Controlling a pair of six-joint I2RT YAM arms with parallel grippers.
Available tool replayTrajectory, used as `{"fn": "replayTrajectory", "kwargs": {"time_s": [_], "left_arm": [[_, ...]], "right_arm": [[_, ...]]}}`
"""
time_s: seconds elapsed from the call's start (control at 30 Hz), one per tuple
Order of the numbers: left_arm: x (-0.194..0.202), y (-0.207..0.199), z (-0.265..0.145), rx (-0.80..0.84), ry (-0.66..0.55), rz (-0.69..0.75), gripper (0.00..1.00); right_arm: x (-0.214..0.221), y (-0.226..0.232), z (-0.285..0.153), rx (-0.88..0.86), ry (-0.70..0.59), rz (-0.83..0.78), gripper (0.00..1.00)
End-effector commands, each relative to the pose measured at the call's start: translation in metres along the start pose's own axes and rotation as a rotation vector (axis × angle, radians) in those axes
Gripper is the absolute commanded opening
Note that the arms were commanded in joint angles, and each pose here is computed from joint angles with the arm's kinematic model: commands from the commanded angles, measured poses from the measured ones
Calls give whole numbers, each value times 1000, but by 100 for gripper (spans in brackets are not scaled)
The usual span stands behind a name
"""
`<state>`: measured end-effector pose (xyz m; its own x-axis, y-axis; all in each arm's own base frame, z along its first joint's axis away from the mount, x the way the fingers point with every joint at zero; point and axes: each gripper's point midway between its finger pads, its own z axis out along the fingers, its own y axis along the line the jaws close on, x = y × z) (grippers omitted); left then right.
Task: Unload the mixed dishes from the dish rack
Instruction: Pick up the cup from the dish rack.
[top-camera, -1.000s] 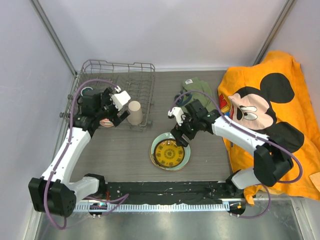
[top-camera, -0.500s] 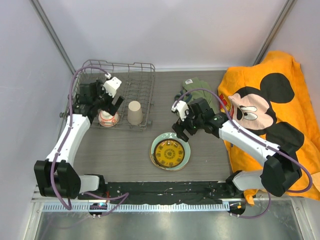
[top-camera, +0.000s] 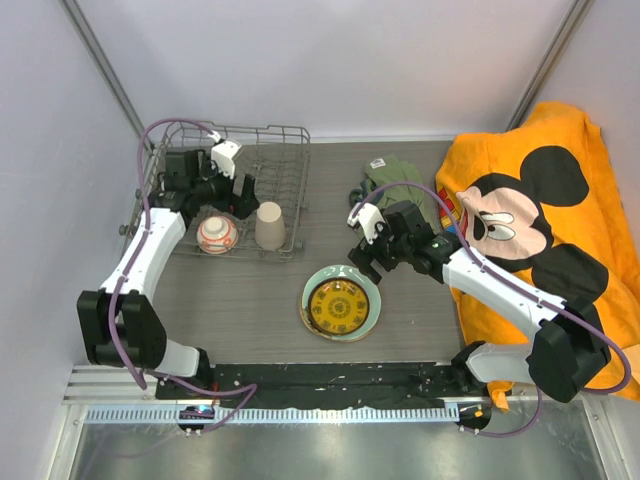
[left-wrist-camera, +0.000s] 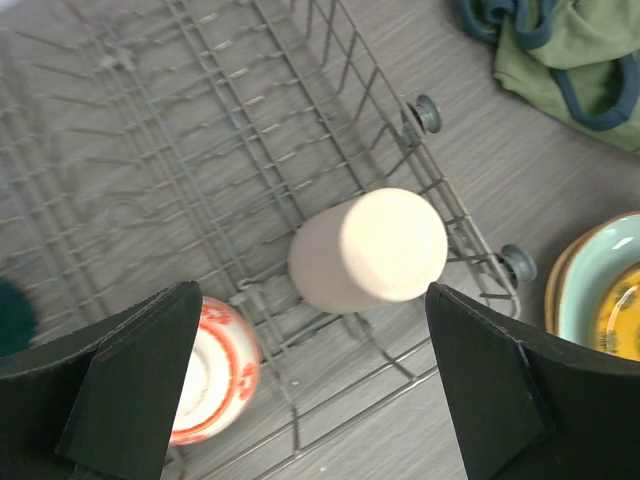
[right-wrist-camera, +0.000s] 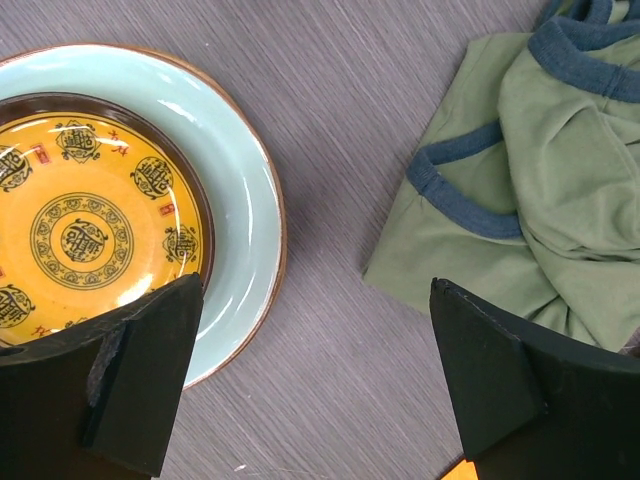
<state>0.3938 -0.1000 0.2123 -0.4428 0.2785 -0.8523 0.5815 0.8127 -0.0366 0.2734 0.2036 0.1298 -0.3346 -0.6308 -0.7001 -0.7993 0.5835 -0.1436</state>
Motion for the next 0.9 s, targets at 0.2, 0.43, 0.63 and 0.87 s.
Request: {"fn": "replayTrajectory", "kwargs": {"time_s": [0.2, 0.43, 0.63, 0.87], "left_arm": [[-17, -17, 23, 47, -3, -67, 100], [-11, -31, 36, 32, 67, -44, 100], [-3, -27, 47, -27, 119, -21, 100], [0, -35, 55, -13, 142, 5, 100]], "right_arm": [[-7, -7, 1, 35, -29, -34, 100], [0, -7, 6, 32, -2, -42, 100], [1, -7, 6, 33, 0, -45, 99], [0, -8, 5, 42, -2, -48, 99]]}}
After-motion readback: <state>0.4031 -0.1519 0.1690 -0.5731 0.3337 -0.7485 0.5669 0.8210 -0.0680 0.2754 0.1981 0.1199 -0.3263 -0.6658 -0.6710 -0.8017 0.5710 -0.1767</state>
